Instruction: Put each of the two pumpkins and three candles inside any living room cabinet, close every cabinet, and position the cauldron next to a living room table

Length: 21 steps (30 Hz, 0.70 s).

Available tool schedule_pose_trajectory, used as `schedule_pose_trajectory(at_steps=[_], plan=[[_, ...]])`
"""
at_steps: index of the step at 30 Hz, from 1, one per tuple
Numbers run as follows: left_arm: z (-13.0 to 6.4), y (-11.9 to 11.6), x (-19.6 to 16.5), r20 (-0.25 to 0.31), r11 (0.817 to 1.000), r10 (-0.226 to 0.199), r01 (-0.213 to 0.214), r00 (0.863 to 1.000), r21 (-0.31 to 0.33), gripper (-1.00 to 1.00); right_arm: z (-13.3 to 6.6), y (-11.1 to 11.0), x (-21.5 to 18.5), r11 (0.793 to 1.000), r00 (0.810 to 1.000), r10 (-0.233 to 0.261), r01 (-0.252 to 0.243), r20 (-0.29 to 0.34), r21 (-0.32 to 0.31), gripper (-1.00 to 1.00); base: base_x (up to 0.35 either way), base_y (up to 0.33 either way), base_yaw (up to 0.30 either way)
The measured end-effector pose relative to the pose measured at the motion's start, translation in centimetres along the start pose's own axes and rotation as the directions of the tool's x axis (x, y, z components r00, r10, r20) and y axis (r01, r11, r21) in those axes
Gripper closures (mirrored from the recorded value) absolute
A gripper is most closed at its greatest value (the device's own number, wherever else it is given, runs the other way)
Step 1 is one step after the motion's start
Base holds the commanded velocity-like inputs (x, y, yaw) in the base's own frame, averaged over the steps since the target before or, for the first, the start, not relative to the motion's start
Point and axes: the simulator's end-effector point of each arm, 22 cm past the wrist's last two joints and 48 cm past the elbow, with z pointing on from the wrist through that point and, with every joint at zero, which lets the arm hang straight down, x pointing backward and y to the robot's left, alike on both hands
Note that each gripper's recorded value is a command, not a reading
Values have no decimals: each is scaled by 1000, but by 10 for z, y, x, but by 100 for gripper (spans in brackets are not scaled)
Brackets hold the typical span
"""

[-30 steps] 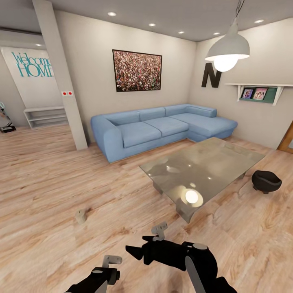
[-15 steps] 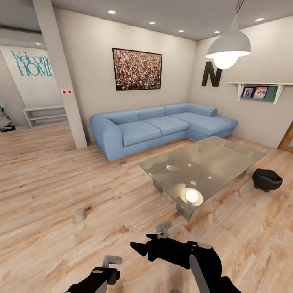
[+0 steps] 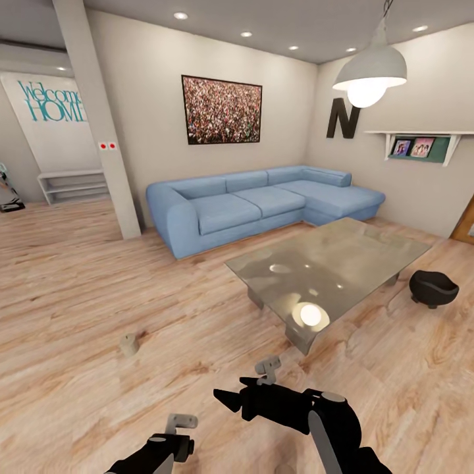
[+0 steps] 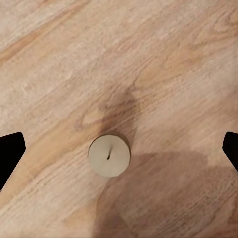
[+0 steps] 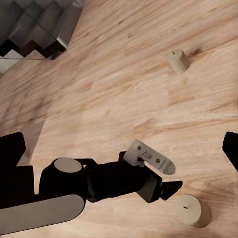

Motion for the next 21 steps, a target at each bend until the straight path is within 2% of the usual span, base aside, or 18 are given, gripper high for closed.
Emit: schedule_pose_trajectory(at_steps=[21], plan=[[35, -5, 23, -3, 1000, -5, 5, 1000, 11, -100, 13, -22, 33, 1000, 1000, -1, 1, 0, 1, -100, 0, 0, 0]])
